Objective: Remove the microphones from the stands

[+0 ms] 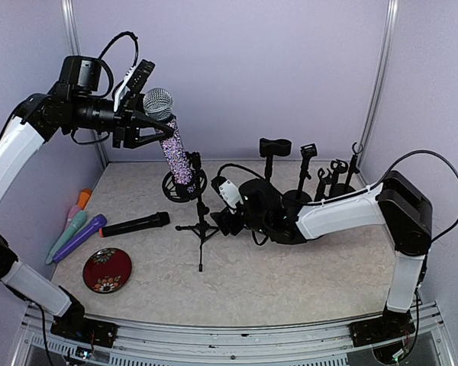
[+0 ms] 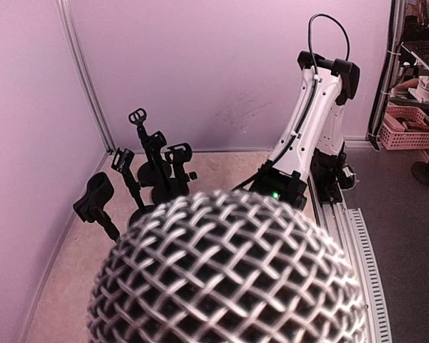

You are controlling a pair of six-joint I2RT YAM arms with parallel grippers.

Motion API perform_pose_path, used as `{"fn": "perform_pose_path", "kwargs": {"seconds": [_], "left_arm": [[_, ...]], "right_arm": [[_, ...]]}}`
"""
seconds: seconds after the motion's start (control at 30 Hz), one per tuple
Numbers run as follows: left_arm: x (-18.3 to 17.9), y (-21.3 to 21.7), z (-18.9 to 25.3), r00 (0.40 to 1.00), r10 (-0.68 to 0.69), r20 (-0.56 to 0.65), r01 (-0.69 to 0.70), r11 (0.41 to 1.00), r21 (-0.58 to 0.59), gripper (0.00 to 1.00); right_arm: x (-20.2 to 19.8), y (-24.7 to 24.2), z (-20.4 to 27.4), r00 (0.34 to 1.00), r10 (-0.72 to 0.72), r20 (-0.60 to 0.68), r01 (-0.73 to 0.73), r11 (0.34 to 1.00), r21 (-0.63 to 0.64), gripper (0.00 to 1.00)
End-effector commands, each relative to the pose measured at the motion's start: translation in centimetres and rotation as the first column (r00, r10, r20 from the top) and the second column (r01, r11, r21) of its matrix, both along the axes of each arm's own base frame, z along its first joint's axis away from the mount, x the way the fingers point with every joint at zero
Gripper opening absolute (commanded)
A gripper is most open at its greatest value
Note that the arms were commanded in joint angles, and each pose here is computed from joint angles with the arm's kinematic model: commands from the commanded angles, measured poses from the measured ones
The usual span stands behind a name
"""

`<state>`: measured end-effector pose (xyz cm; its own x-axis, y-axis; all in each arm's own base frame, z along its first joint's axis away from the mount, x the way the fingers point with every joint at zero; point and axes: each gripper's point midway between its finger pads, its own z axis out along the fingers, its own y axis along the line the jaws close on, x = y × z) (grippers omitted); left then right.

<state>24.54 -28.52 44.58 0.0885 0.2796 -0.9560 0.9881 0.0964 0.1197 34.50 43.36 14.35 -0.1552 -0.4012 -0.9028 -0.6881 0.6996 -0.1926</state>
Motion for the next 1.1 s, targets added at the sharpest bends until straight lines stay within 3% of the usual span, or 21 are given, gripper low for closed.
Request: {"fn": "perform_pose_path", "kwargs": {"seconds": [0.0, 0.2, 0.43, 0.6, 0.87, 0.93, 1.0, 1.07], "left_arm": [[-0.7, 0.3, 1.9, 0.999, -0.011, 0.043, 0.014, 0.999, -0.052, 0.45], [-1.2, 0.6, 5.3, 0.994, 0.002, 0.113, 0.011, 0.994, -0.111, 0.46], [-2.0, 1.0, 7.0, 0.99, 0.003, 0.143, 0.018, 0.989, -0.146, 0.46], [-2.5, 2.0, 8.7, 0.982, 0.036, 0.185, -0.005, 0.986, -0.166, 0.46], [1.8, 10.5, 9.7, 0.926, 0.307, 0.22, -0.276, 0.948, -0.159, 0.4], [2.8, 12.5, 9.2, 0.903, 0.364, 0.23, -0.34, 0.93, -0.138, 0.38], [4.0, 14.3, 7.5, 0.875, 0.423, 0.234, -0.415, 0.906, -0.084, 0.35], [6.1, 16.2, 4.0, 0.828, 0.5, 0.255, -0.527, 0.849, 0.047, 0.31]], "right_arm": [[-1.1, 0.4, 6.2, 0.992, 0.074, 0.1, -0.083, 0.992, 0.09, 0.87], [-1.1, 2.5, 7.4, 0.981, 0.147, 0.124, -0.159, 0.983, 0.096, 0.9], [0.8, 4.7, 5.8, 0.983, 0.134, 0.124, -0.141, 0.989, 0.052, 0.89], [2.3, 4.3, 3.5, 0.989, 0.051, 0.138, -0.053, 0.999, 0.009, 0.81], [2.3, 1.3, 2.5, 0.982, -0.044, 0.183, 0.047, 0.999, -0.008, 0.56], [2.5, 0.8, 3.0, 0.978, -0.064, 0.201, 0.069, 0.997, -0.017, 0.54], [2.9, 0.2, 3.4, 0.971, -0.094, 0.218, 0.102, 0.994, -0.027, 0.53], [3.0, -0.4, 4.0, 0.967, -0.118, 0.225, 0.126, 0.992, -0.02, 0.52]]}}
